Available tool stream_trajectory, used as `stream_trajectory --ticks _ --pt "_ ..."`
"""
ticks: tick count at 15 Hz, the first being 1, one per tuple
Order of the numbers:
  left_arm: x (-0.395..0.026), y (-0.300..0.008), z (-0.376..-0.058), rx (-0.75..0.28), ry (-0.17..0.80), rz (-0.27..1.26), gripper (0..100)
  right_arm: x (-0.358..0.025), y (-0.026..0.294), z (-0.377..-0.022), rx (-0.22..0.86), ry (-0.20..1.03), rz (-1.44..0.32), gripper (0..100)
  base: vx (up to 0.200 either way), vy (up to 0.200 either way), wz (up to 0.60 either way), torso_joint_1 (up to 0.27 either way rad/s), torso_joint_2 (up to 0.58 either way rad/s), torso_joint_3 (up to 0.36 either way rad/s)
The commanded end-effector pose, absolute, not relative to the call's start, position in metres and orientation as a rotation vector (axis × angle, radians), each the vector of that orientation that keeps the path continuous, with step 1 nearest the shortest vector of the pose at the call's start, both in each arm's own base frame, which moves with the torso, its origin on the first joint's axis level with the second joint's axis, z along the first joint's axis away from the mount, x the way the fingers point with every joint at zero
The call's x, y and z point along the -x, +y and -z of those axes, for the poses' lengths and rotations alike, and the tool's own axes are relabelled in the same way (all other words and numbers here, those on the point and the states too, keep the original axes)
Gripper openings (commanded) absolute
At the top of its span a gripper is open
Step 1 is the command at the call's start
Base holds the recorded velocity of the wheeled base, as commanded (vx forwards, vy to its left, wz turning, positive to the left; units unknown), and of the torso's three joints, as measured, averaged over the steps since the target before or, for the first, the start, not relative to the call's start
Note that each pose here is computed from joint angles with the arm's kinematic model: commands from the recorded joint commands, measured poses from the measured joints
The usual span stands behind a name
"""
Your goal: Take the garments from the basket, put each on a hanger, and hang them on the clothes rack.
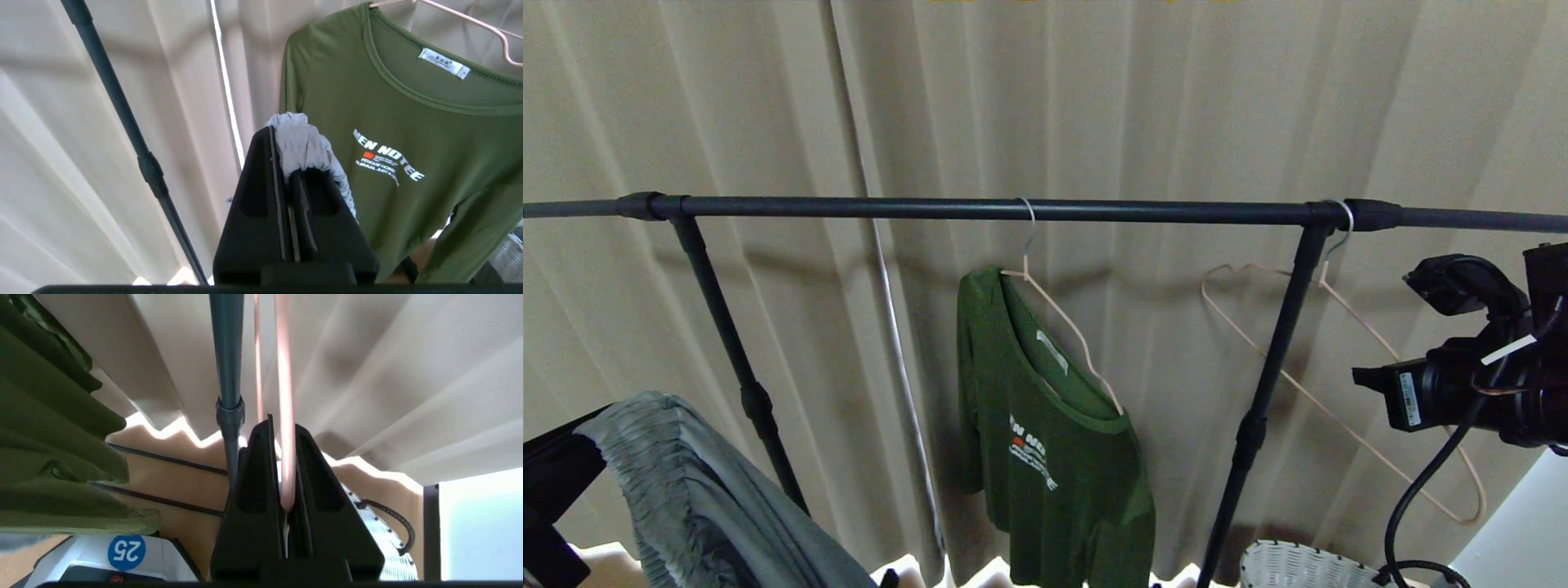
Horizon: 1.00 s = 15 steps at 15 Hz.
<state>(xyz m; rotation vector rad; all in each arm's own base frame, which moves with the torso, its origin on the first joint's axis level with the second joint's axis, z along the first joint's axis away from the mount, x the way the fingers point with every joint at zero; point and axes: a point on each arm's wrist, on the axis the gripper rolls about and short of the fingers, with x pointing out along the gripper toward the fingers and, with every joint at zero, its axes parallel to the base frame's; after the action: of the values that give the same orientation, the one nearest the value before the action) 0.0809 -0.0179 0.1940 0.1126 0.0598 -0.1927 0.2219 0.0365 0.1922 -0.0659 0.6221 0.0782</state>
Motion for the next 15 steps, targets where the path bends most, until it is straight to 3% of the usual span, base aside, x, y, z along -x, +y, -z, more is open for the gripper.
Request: stream_trajectory --ticks 1,9,13,15 --pt "-0.081 -0.018 -0.193 -0.113 0.06 0.192 0 -0.208 0.034 -0.204 0.041 0.567 -0.074 0 0.0 0.0 0.0 0.0 0.0 0.0" --pt "-0.076 -0.017 -0.192 -0.122 0.041 0.193 0 -0.158 0.025 -0.211 0.017 0.438 -0.069 0 0.0 0.0 0.0 0.0 0.0 0.0" --pt "-0.073 -0.016 -0.193 -0.135 0.026 0.191 0 -0.142 0.022 -0.206 0.024 0.432 -0.07 0 0.0 0.0 0.0 0.0 0.0 0.0" --pt "-0.073 -0.016 -0.193 -0.134 0.026 0.191 0 -0.141 0.022 -0.207 0.025 0.423 -0.053 0 -0.2 0.0 0.0 0.005 0.0 -0.002"
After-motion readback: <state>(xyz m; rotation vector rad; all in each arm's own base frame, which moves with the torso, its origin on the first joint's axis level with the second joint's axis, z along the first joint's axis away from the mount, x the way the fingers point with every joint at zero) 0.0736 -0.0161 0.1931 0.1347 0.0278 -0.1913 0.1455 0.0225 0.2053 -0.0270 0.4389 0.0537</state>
